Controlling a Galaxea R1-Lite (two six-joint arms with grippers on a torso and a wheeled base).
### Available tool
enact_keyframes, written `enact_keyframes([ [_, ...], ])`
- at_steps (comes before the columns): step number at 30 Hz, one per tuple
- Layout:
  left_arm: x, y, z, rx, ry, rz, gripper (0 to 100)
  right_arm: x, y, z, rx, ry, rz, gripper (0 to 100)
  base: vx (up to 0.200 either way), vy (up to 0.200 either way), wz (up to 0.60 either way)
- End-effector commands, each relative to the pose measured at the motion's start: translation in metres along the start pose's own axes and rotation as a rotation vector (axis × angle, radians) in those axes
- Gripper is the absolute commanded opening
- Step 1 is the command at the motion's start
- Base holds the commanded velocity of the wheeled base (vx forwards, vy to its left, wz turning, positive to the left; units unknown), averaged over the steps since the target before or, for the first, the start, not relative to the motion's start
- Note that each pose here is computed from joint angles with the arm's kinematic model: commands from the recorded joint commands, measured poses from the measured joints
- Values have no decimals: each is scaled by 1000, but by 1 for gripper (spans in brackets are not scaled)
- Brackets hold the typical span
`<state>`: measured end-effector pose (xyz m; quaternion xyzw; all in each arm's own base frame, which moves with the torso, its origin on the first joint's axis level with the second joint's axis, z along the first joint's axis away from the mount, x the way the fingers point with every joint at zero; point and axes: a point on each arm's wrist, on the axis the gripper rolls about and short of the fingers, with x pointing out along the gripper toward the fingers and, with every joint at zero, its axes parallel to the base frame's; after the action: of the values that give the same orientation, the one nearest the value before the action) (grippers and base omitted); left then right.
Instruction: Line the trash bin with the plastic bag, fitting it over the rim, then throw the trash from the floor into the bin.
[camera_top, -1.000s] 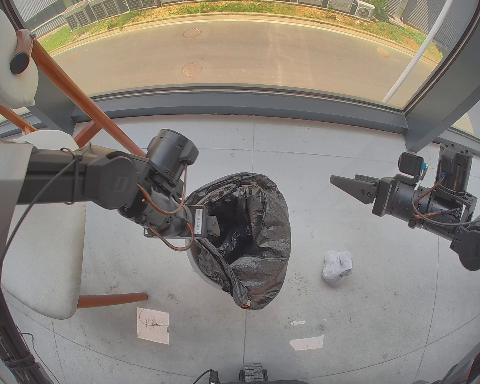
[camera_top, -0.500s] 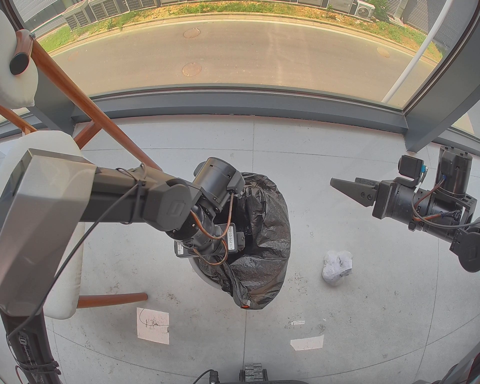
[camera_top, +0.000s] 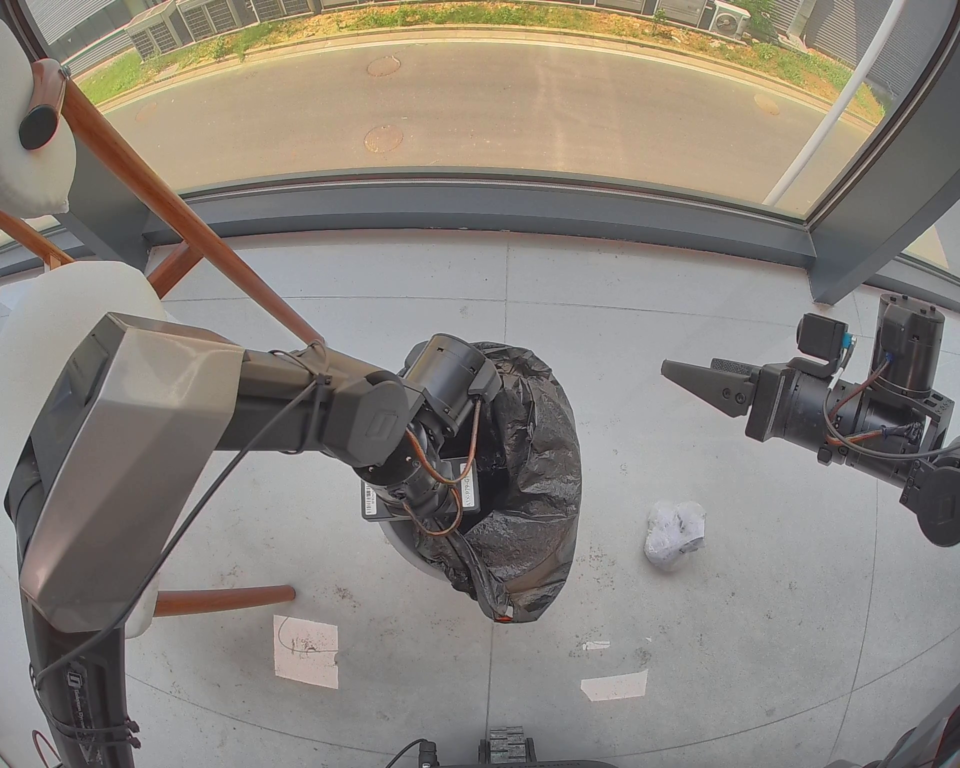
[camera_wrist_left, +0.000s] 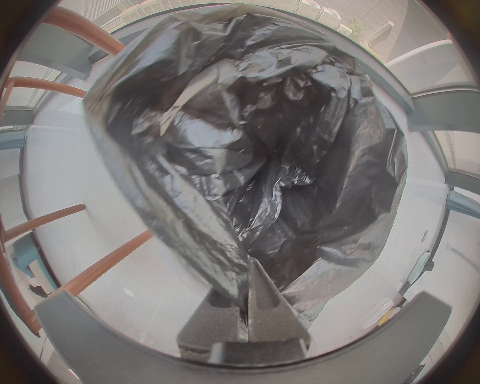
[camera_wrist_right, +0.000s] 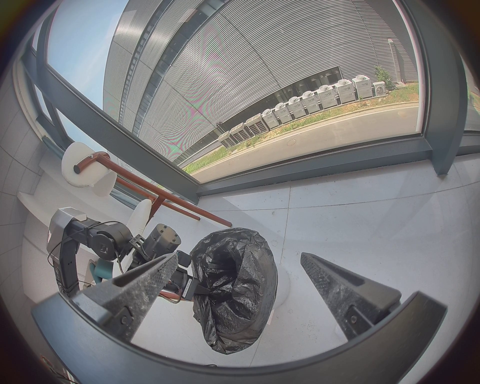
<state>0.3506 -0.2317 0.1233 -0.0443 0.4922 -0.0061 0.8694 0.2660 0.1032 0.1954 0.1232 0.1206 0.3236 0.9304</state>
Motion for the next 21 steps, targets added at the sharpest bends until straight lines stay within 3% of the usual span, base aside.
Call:
enact_keyframes([
  [1, -42, 38, 2, 6, 55, 64, 0, -7, 1, -3, 4, 5, -6, 100, 0, 0, 0],
  [7, -37, 88, 0, -49, 95, 145, 0, -9, 1, -3, 3, 3, -6, 100, 0, 0, 0],
  [19, -23, 83, -18, -34, 37, 99, 0, -10, 0, -3, 3, 2, -15, 100, 0, 0, 0],
  [20, -23, 83, -18, -35, 36, 98, 100, -10, -1, -3, 4, 2, -19, 100, 0, 0, 0],
  [21, -23, 83, -18, -38, 36, 100, 100, -10, -2, -3, 5, 3, -23, 100, 0, 0, 0],
])
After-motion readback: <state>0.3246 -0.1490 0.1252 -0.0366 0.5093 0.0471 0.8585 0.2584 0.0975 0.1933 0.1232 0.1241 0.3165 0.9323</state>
